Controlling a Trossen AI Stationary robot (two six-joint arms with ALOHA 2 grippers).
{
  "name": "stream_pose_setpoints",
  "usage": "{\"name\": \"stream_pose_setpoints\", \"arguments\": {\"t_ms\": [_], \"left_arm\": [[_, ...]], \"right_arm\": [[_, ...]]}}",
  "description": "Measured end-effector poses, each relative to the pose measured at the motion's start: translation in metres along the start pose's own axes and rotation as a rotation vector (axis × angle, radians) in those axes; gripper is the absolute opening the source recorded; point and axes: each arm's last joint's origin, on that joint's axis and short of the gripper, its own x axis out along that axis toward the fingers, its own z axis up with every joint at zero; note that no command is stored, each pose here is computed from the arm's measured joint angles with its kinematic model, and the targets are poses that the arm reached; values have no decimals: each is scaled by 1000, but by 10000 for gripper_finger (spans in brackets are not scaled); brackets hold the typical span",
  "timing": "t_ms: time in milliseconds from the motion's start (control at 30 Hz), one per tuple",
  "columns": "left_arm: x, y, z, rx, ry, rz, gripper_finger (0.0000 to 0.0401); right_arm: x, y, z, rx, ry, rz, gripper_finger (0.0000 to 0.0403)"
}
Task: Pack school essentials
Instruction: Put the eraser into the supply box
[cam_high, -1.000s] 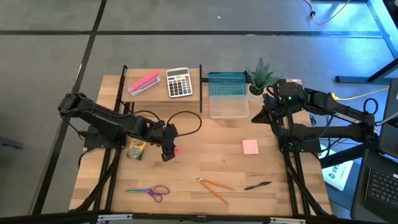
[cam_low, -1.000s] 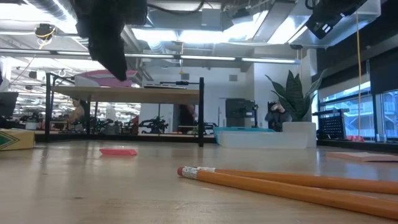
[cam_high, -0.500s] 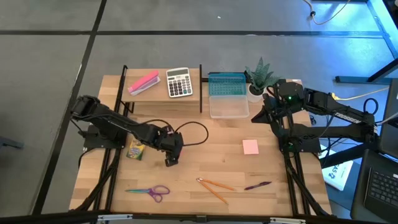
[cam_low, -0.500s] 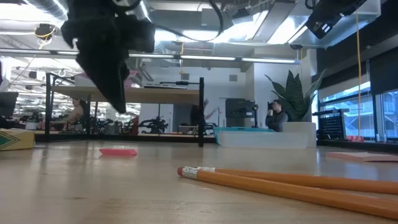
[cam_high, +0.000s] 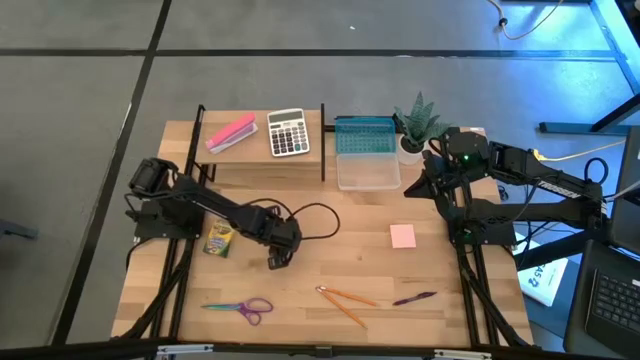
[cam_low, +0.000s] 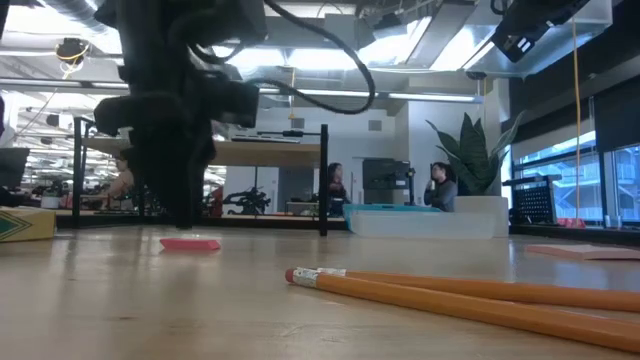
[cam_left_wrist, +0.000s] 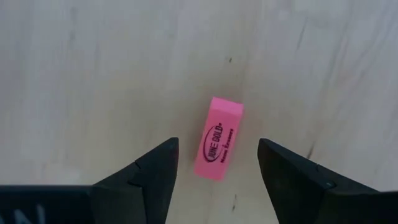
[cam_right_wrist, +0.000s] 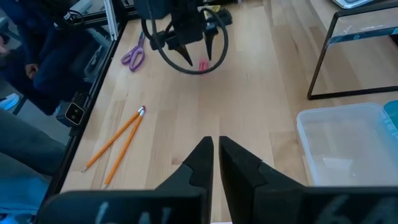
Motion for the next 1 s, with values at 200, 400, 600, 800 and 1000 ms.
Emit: {"name": "stream_pose_setpoints", "arguments": {"t_ms": [200,400,600,800,1000], "left_arm": [[12,4,-2,22,3,-25,212],[20,7,-9,28,-18,-40,212],[21,7,-10,6,-13,-48,212],[21,7,-10,-5,-11,-48,212],[22,7,-10,-6,-10,-48,206]], "right_arm": [[0,0,0,-2,0,0,30],[0,0,0,-2,-1,0,30],[0,0,0,-2,-2,0,30],[0,0,0,-1,-2,0,30],[0,0,0,-1,-2,0,30]]}}
